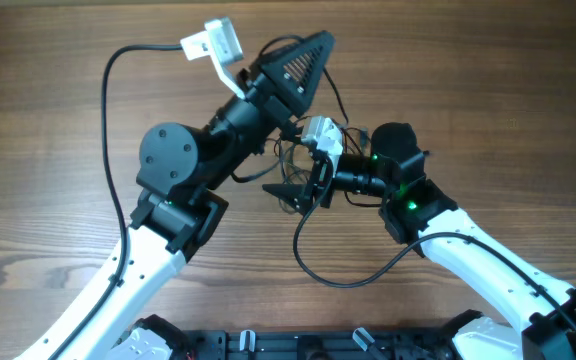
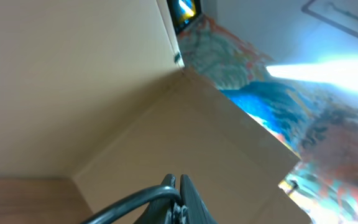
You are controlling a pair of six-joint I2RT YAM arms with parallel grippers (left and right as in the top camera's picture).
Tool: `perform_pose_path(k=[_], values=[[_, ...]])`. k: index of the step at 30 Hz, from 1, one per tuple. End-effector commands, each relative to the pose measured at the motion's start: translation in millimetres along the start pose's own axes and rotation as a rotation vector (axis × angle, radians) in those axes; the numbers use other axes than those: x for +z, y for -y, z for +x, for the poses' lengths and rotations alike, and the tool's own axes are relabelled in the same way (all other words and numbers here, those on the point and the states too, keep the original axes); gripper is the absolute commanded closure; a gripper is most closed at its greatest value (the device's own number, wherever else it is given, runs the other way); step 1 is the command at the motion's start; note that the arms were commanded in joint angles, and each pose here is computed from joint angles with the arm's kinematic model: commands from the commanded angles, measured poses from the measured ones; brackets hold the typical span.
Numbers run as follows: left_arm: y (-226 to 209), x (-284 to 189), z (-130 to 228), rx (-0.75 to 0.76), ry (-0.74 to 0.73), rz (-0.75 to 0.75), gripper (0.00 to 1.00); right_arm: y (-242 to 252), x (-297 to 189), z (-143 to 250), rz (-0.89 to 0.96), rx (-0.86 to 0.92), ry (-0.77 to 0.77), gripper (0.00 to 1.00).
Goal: Untangle cables
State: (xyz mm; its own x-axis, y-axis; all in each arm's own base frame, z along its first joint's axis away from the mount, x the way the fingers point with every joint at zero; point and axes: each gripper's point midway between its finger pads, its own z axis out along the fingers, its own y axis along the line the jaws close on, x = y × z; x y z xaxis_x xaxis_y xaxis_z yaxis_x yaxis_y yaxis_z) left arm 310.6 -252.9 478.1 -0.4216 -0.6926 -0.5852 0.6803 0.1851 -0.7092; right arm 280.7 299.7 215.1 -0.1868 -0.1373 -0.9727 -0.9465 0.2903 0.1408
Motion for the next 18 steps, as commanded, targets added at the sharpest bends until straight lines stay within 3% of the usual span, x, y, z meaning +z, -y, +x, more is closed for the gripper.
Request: perform_pose_path(k=[1, 10, 18], values=[[-4.7, -1.3, -17.6, 0.021, 0.065, -0.030, 0.96, 12.5, -0.2, 3.9, 0.052, 0.026, -0.018, 0.01], [3.9, 2.0, 2.6, -0.002, 0.004, -0.006, 0.96, 49.5, -8.7, -4.7, 0.249, -0.038, 0.008, 0.00], [10.9, 4.5, 15.9, -0.020, -0.022, 0.005, 0.96, 59.0, -11.6, -12.9, 0.308, -0.077, 0.033, 0.00]])
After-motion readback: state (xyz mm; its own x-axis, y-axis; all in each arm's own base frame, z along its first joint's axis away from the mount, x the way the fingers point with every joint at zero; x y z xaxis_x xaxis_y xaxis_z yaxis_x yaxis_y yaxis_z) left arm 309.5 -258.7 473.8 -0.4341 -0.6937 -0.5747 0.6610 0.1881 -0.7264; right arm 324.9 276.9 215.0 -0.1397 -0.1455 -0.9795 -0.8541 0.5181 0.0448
